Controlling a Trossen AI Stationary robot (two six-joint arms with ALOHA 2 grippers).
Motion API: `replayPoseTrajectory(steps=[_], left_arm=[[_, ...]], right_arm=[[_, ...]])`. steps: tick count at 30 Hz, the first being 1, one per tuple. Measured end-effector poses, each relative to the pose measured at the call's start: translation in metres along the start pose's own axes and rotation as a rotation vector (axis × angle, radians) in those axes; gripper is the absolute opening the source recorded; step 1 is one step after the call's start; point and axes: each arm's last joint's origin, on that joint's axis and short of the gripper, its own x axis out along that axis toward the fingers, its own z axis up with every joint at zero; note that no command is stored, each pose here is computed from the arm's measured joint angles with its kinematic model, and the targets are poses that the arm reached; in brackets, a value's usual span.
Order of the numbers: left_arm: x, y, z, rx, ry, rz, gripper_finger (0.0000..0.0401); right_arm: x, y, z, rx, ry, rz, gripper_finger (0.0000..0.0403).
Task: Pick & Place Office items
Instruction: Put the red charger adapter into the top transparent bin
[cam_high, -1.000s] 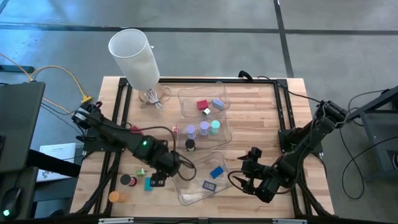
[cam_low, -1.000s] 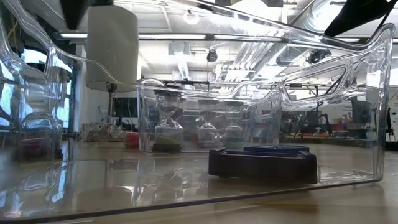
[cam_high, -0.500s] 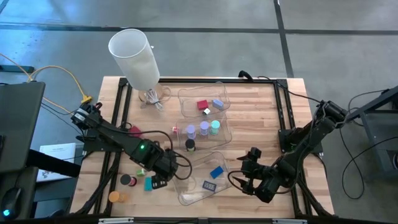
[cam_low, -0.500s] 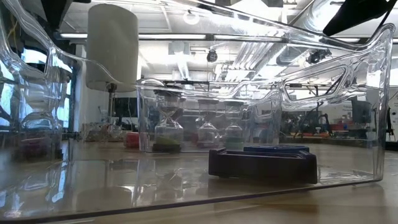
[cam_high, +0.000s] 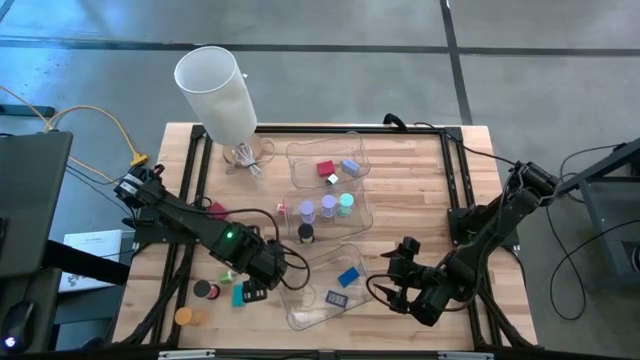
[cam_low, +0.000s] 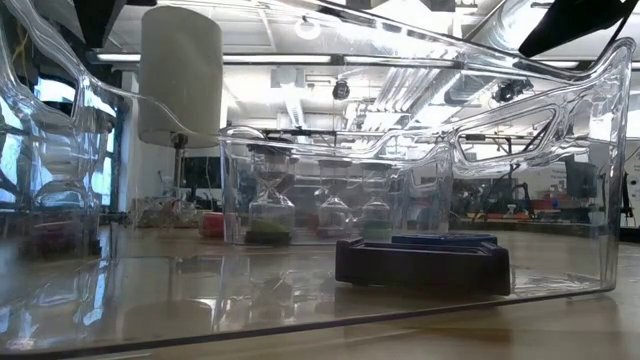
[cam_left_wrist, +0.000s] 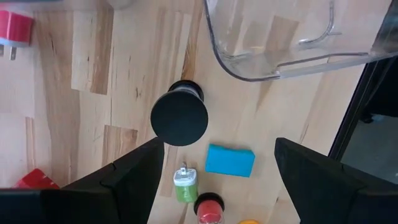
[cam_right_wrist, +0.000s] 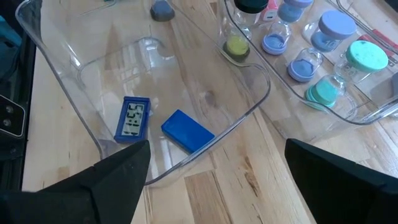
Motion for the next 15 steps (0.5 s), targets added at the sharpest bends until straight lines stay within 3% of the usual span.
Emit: replayPoseTrajectory(steps=[15], left_arm=[[0.0001,-0.0004,0.0012,-0.129,-0.027,0.01,0.0298]], right_arm=[[-0.0001,0.0,0.0001,0.002,-0.001,0.0,0.0362]])
